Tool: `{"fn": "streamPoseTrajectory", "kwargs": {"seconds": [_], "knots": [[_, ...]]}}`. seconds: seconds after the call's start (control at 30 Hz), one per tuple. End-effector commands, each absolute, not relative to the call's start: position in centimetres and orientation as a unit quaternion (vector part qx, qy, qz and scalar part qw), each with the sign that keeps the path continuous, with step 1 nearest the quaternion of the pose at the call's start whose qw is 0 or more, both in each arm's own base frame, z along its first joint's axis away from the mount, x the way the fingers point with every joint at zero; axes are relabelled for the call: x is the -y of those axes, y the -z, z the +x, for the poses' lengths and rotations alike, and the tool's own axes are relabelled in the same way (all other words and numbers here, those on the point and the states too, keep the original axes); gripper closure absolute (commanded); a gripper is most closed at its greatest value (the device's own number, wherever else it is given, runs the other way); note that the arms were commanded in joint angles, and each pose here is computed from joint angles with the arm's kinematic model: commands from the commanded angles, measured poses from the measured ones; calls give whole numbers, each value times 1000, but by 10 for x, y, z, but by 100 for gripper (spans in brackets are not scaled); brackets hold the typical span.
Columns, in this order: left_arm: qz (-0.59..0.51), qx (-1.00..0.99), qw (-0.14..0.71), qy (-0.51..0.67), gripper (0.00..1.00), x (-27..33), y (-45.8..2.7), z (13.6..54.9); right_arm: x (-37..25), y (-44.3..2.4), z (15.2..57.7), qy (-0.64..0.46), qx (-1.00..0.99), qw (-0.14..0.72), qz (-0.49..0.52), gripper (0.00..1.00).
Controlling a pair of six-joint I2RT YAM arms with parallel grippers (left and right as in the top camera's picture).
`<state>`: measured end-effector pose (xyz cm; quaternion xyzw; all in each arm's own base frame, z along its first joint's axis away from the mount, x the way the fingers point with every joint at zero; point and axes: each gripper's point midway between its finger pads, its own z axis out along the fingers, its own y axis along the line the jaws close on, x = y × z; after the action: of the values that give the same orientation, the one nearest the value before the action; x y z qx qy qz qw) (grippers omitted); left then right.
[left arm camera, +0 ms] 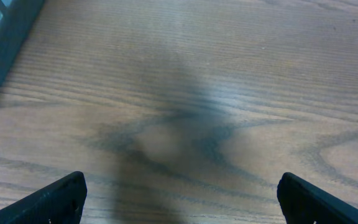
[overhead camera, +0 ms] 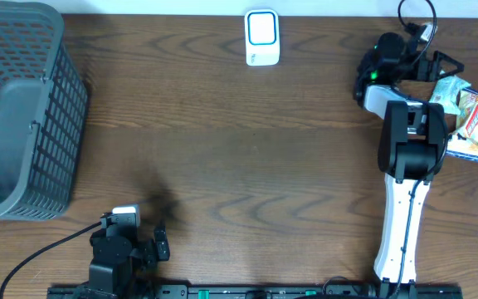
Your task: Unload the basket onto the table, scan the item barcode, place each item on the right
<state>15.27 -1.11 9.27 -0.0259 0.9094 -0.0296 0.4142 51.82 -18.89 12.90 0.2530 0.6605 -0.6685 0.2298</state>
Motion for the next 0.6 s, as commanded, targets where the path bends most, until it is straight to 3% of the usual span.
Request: {"fn": "streamPoseTrajectory", "kwargs": {"seconds": [0.0,0.3,0.57], "knots": [[-25,-910,412,30,2,11,-91,151,155,-154,529,660,-669,249,236,1],[-25,-910,412,30,2,11,-91,151,59,-291,535,589,-662,386,257,1],[-25,-910,412,30,2,11,-91,151,-49,-464,476,516,-640,531,207,1]]}}
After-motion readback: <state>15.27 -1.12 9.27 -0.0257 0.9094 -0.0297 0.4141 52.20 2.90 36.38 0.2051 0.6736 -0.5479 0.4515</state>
